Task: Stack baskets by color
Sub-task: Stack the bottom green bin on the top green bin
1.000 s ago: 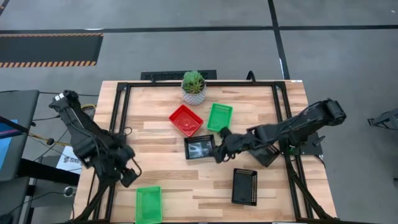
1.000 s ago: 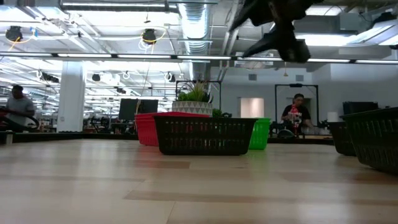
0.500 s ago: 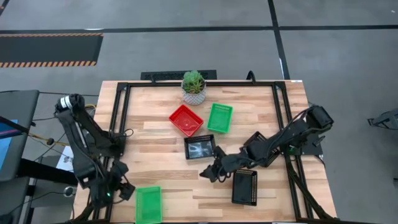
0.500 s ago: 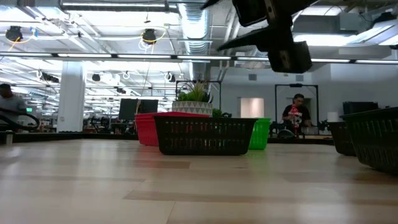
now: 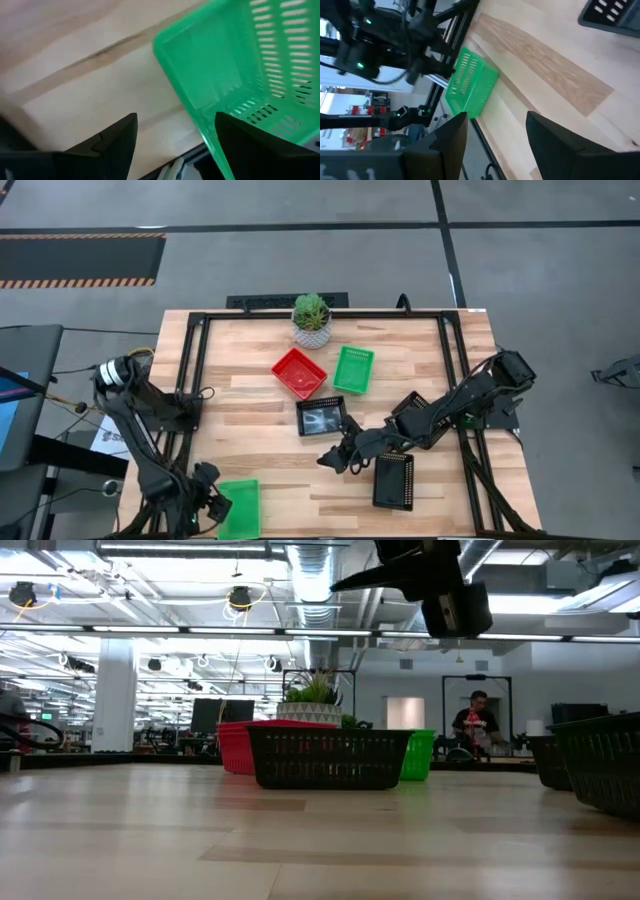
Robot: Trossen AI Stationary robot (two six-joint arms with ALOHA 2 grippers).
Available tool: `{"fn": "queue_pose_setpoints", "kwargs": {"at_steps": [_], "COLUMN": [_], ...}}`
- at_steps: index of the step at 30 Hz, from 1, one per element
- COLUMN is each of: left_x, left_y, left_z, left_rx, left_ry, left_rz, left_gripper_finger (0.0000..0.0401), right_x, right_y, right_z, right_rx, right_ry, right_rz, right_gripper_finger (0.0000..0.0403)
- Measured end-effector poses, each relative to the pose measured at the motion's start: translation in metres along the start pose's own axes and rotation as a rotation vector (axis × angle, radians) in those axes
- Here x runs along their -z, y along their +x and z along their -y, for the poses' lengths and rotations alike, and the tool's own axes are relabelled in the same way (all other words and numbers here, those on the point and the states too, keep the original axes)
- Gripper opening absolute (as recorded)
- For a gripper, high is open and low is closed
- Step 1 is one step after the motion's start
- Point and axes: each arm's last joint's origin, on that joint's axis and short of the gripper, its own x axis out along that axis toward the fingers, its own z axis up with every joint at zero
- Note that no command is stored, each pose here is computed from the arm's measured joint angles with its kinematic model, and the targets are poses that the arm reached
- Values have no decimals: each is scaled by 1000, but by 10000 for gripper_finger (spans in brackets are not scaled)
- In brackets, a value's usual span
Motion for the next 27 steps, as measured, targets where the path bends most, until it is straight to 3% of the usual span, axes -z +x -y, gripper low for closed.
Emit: {"fn": "queue_pose_setpoints", "kwargs": {"at_steps": [5,15,21,27], "left_x": [4,-20,-51,-96], "left_y": [20,20,15,-11], "left_z": [5,21,40,51], "left_rx": [-10,70,93,142], "left_ry": [3,-10,28,28], "left_rz": [7,139,195,326], "left_gripper_finger": [215,11,3,1], "right_x": [-1,-5,-5,-7], "right_y": [1,2,2,2], "right_z": [-7,-7,-6,-4], "right_rx": [-17,-10,-8,9], "right_ry": [4,8,-21,-63], "right_rz": [4,11,10,14], "right_gripper_finger": [223,223,223,222]}}
